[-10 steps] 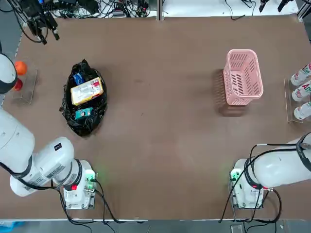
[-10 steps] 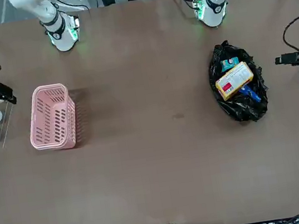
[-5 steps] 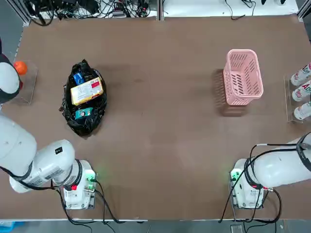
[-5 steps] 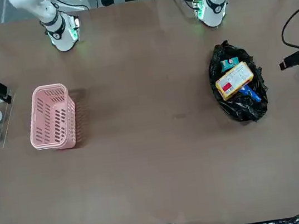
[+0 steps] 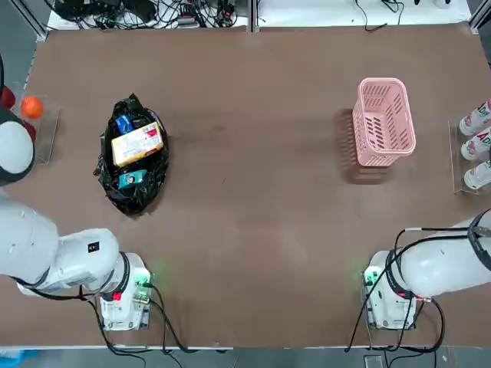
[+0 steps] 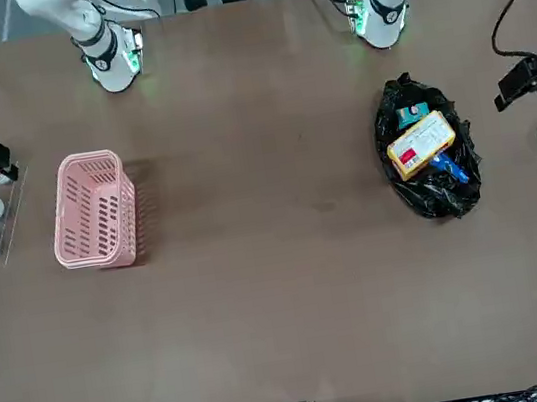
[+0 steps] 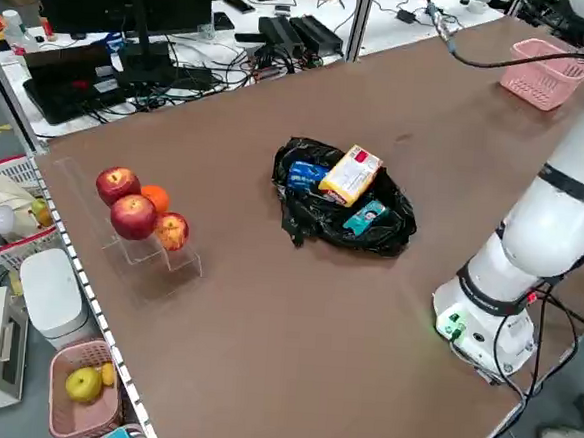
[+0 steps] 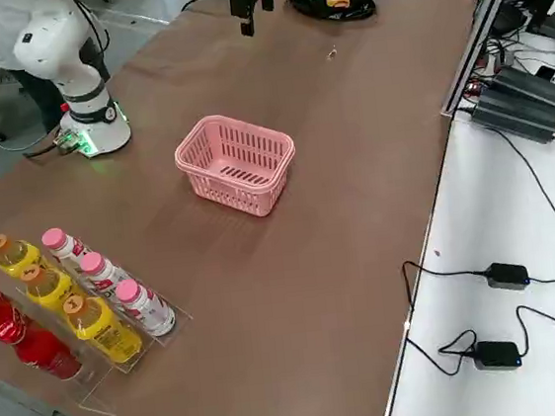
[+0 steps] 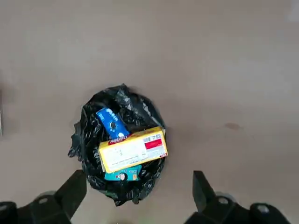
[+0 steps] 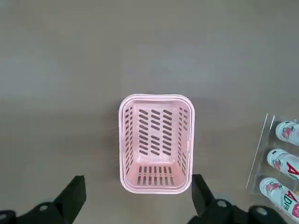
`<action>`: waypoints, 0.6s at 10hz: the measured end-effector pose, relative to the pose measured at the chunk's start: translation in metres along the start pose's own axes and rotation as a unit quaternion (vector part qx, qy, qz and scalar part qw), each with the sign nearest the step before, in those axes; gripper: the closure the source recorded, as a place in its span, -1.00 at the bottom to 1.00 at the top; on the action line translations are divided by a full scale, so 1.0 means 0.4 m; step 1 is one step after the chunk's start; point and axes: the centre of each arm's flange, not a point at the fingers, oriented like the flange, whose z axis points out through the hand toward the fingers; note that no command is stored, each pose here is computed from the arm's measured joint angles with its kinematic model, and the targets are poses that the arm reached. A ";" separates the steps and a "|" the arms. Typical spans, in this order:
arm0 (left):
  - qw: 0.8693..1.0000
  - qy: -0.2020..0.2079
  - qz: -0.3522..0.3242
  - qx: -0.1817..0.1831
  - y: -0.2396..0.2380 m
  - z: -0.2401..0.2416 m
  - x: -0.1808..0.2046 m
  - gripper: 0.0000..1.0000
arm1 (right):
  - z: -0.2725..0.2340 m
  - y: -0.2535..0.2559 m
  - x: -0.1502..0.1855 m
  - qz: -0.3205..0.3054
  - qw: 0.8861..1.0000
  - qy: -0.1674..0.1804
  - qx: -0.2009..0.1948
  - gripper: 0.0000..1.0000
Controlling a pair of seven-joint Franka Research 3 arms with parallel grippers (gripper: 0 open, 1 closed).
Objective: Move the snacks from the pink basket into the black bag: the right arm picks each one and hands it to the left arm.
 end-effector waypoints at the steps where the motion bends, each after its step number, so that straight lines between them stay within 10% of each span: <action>1: 1.000 0.017 0.002 0.000 0.037 -0.027 -0.017 -0.97 | 0.002 0.017 -0.003 0.003 1.000 -0.004 0.000 -1.00; 6: 1.000 0.021 0.021 0.004 0.094 -0.025 -0.033 -0.98 | 0.012 -0.001 -0.015 -0.005 1.000 -0.028 0.002 -1.00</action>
